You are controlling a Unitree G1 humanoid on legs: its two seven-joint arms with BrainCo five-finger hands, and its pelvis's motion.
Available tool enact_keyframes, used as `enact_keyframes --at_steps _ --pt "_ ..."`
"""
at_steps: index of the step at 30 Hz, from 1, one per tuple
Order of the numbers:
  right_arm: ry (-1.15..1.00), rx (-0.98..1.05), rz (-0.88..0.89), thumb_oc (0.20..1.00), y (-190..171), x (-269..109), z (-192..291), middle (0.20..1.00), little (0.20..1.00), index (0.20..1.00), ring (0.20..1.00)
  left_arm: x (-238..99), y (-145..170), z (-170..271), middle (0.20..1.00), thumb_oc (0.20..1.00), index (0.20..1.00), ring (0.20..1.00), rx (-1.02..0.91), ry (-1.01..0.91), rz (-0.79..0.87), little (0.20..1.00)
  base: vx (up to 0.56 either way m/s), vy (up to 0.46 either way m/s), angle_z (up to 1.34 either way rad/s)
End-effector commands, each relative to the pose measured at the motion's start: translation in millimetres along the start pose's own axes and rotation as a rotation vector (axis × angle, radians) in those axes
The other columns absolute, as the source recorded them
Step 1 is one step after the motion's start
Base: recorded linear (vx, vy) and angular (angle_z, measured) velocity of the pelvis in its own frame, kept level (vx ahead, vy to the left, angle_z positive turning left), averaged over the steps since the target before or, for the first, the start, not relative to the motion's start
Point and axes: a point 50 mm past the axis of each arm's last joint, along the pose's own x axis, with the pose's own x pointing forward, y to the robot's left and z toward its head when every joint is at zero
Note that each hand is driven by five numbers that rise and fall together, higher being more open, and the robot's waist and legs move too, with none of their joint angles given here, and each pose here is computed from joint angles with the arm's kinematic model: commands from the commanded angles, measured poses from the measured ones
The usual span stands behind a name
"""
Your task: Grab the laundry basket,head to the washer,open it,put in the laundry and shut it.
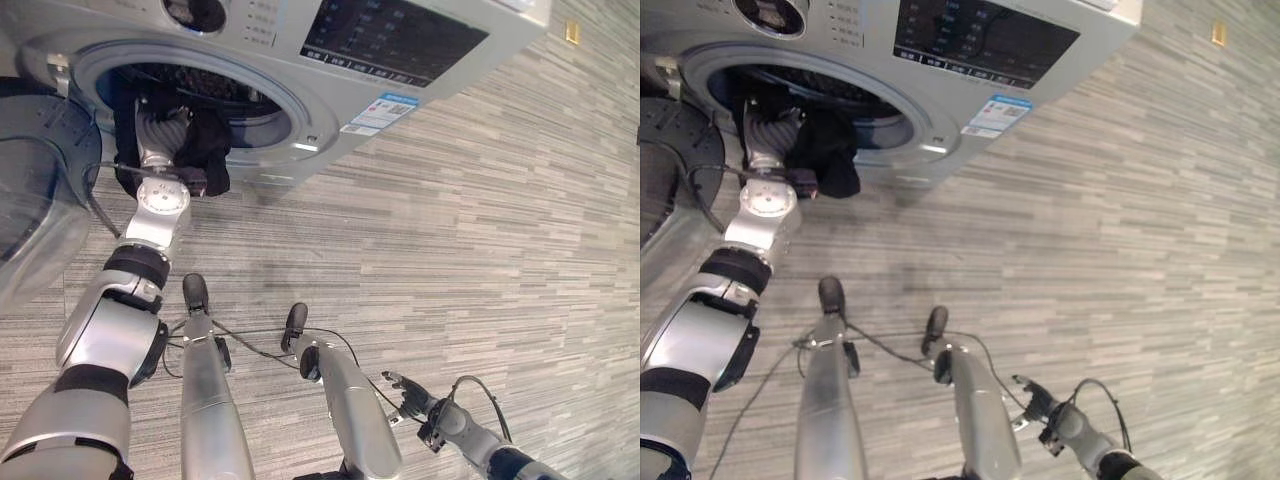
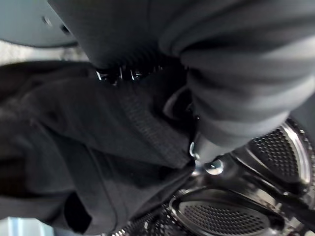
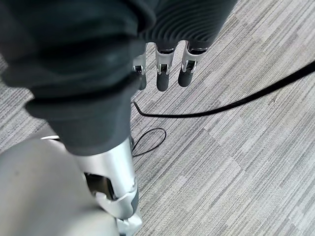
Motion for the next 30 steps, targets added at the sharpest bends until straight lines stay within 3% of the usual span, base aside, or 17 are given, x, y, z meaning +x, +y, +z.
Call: enact_keyframes --at_steps 1,3,6,11,12,15,16,19,23,24,27,28,29,30 --pt "-0.131 0.017 -0.112 1.000 -33.0 -5.5 23.5 1.000 1.000 1.000 1.000 20.7 1.0 75.6 0.200 0.200 0.200 0.200 -0.233 -0.224 0.048 0.200 0.00 -0.017 0.10" --pt "-0.131 0.017 -0.111 1.000 -33.0 -5.5 23.5 1.000 1.000 1.000 1.000 20.7 1.1 75.5 0.200 0.200 0.200 0.200 -0.233 -0.224 0.048 0.200 0.01 -0.004 0.05" --pt "-0.274 0.038 -0.218 1.000 -59.0 -13.2 55.7 1.000 1.000 1.000 1.000 20.8 -15.8 122.5 0.200 0.200 0.200 0.200 -0.636 -0.275 0.018 0.200 0.03 -0.022 0.03" --pt "-0.315 0.034 -0.245 1.000 -66.4 -19.7 64.1 1.000 1.000 1.000 1.000 17.4 -31.5 154.2 0.200 0.200 0.200 0.200 -0.906 -0.277 -0.002 0.200 0.05 -0.013 0.02" --pt "-0.336 0.018 -0.261 1.000 -74.6 -25.4 67.8 1.000 1.000 1.000 1.000 26.2 -20.4 164.9 0.200 0.200 0.200 0.200 -0.947 -0.258 0.029 0.200 0.08 -0.013 -0.04" --pt "-0.344 0.003 -0.275 1.000 -80.7 -28.9 69.9 1.000 1.000 1.000 1.000 32.7 -10.1 175.9 0.200 0.200 0.200 0.200 -0.969 -0.257 0.047 0.200 0.05 0.003 -0.10" --pt "-0.352 -0.017 -0.295 1.000 -89.8 -35.2 71.2 1.000 1.000 1.000 1.000 40.7 15.4 196.9 0.200 0.200 0.200 0.200 -0.982 -0.291 0.092 0.200 0.04 -0.003 -0.14" --pt "-0.345 -0.030 -0.330 1.000 -104.2 -50.2 64.2 1.000 1.000 1.000 1.000 41.6 46.9 241.1 0.200 0.200 0.200 0.200 -0.929 -0.413 0.102 0.200 0.07 -0.003 -0.15" --pt "-0.322 -0.042 -0.369 1.000 -116.3 -58.7 58.3 1.000 1.000 1.000 1.000 32.9 46.2 277.9 0.200 0.200 0.200 0.200 -0.924 -0.504 0.042 0.200 0.04 0.010 -0.15" --pt "-0.292 -0.063 -0.421 1.000 -129.3 -72.1 47.5 1.000 1.000 1.000 1.000 1.8 41.4 337.6 0.200 0.200 0.200 0.200 -0.944 -0.739 -0.089 0.200 0.00 0.000 0.00" --pt "-0.281 -0.075 -0.436 1.000 -133.9 -80.5 43.5 1.000 1.000 1.000 1.000 -22.8 20.6 365.2 0.200 0.200 0.200 0.200 -0.977 -0.839 -0.208 0.200 0.01 -0.004 0.05" --pt "-0.283 -0.091 -0.432 1.000 -133.8 -86.2 41.2 1.000 1.000 1.000 1.000 -39.2 17.4 380.3 0.200 0.200 0.200 0.200 -0.981 -0.927 -0.263 0.200 0.02 -0.041 0.09" --pt "-0.256 -0.104 -0.419 1.000 -131.9 -97.3 30.3 1.000 1.000 1.000 1.000 -77.3 -6.4 394.2 0.200 0.200 0.200 0.200 -1.065 -1.055 -0.445 0.200 0.02 -0.041 0.11" --pt "-0.252 -0.102 -0.419 1.000 -131.6 -98.4 28.9 1.000 1.000 1.000 1.000 -77.7 -7.5 393.1 0.200 0.200 0.200 0.200 -1.068 -1.052 -0.444 0.200 0.02 -0.062 0.10"
